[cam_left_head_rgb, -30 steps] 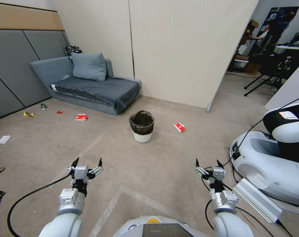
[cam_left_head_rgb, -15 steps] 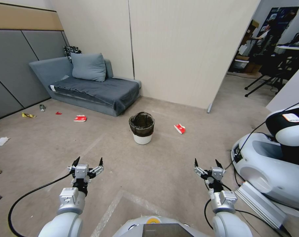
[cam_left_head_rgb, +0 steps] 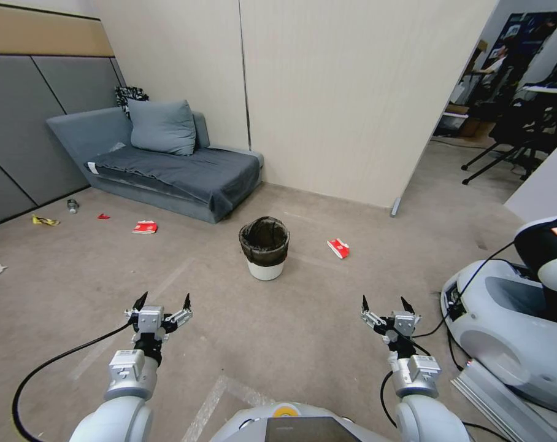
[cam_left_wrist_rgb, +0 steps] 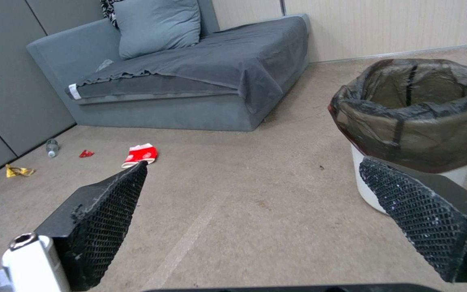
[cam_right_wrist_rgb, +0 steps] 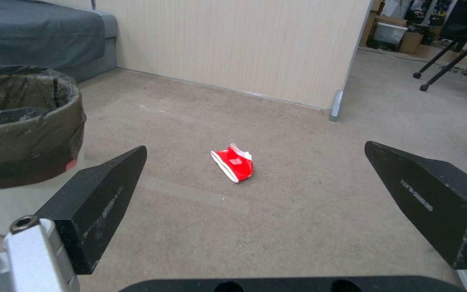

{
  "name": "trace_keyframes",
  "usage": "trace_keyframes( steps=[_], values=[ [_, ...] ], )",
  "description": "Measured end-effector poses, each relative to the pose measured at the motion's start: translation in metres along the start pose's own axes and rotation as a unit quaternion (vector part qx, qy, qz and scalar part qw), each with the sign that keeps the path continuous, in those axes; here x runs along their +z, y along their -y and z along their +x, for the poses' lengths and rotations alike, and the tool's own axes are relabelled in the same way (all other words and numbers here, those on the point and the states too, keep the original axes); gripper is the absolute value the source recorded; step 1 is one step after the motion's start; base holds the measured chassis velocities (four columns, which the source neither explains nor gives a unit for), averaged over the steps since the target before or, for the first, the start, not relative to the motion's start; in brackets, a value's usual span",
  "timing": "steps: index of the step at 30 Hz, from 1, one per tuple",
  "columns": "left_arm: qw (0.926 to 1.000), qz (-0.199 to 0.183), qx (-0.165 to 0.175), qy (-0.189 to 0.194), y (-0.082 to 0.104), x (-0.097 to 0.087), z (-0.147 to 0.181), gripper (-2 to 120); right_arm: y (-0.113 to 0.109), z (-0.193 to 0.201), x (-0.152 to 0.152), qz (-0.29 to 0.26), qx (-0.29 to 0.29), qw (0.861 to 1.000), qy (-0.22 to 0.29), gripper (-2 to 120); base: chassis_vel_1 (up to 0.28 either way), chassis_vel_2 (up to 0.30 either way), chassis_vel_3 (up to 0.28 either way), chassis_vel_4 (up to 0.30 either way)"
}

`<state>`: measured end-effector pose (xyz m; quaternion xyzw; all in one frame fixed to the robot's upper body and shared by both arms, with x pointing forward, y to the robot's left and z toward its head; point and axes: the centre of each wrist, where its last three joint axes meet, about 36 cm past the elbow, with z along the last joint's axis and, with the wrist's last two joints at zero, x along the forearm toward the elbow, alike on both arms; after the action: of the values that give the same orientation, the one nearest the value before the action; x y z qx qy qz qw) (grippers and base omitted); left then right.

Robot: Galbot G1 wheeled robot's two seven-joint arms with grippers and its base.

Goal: Pick up the trash bin, then pick up the garbage from the floor and place it into the trash bin.

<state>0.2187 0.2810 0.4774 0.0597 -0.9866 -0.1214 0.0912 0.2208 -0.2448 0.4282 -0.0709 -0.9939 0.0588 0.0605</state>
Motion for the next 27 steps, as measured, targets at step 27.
trace_keyframes(
  steps=[27],
  values=[
    [1.0000, 0.001, 0.003, 0.003, -0.0002, -0.0012, 0.0005, 100, -0.0001, -0.0010, -0.0002, 0.000, 0.000, 1.000, 0.004, 100, -0.127, 0.128, 0.133, -0.126]
  ],
)
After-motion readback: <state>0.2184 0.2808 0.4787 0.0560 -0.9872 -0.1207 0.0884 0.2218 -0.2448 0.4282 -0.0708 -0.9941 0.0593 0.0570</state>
